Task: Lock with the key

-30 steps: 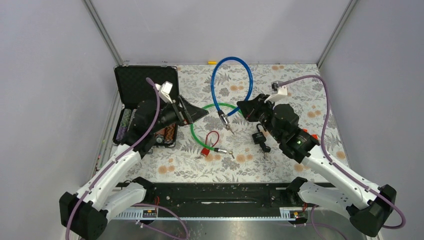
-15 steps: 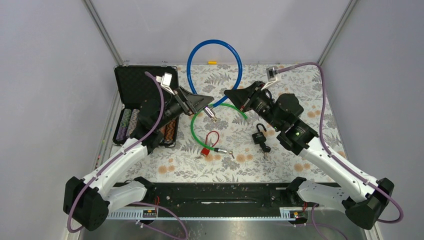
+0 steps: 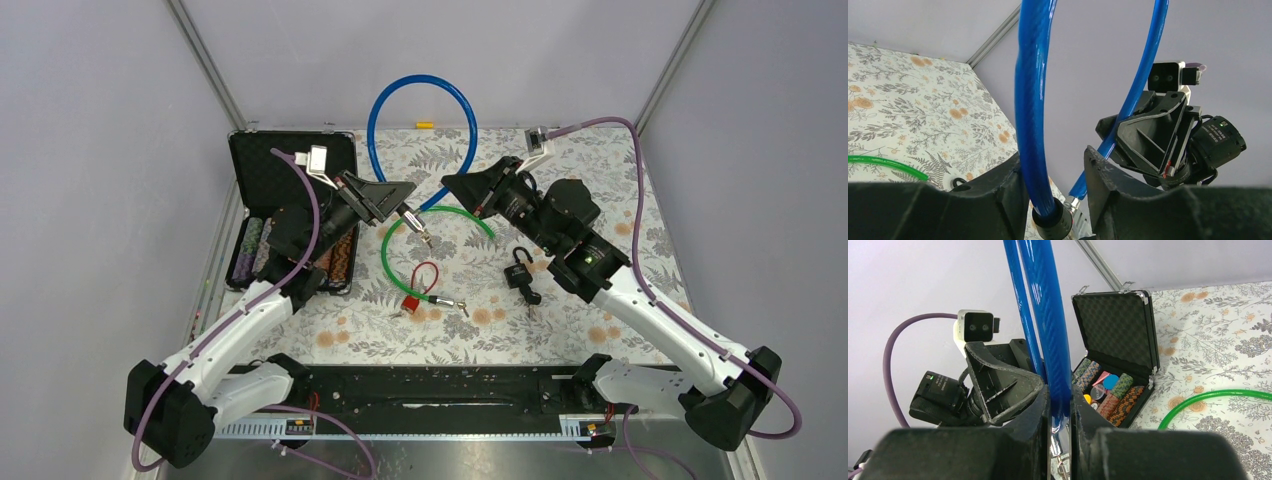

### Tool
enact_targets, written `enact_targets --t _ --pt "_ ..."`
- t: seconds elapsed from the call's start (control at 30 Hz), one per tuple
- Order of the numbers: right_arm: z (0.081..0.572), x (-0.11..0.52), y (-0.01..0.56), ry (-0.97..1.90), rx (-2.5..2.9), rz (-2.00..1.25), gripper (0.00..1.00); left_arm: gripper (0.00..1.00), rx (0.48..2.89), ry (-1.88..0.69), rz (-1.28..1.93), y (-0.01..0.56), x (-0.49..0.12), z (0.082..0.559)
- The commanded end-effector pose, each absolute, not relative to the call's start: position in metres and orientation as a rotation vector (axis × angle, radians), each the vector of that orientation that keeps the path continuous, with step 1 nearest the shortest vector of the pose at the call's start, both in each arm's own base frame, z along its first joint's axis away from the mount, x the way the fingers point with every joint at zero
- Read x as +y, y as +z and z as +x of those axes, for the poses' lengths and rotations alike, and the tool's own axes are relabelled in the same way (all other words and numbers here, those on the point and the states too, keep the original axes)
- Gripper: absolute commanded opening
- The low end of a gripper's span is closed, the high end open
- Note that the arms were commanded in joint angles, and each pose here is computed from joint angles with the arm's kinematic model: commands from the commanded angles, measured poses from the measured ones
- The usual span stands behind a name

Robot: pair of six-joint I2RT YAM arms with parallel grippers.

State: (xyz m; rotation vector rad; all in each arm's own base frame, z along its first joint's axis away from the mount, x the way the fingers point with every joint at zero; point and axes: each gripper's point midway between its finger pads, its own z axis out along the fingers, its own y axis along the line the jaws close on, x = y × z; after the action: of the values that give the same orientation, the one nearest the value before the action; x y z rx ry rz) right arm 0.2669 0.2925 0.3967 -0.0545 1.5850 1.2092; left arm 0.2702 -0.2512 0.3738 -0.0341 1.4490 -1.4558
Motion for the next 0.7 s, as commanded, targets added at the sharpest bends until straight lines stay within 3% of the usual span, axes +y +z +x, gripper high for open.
enact_targets --t 0.0,0.03,0.1,0.17,0.27,0.5,0.57,0.67 --pt "0.255 0.288 0.460 1.300 1.387 -0.061 0.00 0.40 1.368 -1.437 -0.025 0.390 -0.244 0.266" --pt "0.255 0.288 0.461 1.301 1.384 -0.058 0.00 0.42 1.370 -1.433 -0.027 0.389 -0.243 0.266" --pt "0.254 0.287 0.463 1.304 1.377 -0.058 0.00 0.56 1.365 -1.427 -0.030 0.389 -0.240 0.263" --pt "0.254 0.286 0.464 1.305 1.375 -0.053 0.00 0.56 1.367 -1.423 -0.038 0.388 -0.239 0.263" --pt "0.255 0.285 0.464 1.306 1.373 -0.037 0.00 0.48 1.368 -1.421 -0.040 0.387 -0.238 0.263" --pt "0.257 0.287 0.456 1.299 1.407 -0.035 0.00 0.00 1.358 -1.428 -0.023 0.394 -0.242 0.265" --pt "0.259 0.287 0.450 1.275 1.433 -0.037 0.03 0.00 1.346 -1.421 -0.015 0.399 -0.241 0.266" --pt "0.260 0.284 0.442 1.234 1.463 -0.052 0.18 0.00 1.314 -1.416 -0.001 0.412 -0.240 0.264"
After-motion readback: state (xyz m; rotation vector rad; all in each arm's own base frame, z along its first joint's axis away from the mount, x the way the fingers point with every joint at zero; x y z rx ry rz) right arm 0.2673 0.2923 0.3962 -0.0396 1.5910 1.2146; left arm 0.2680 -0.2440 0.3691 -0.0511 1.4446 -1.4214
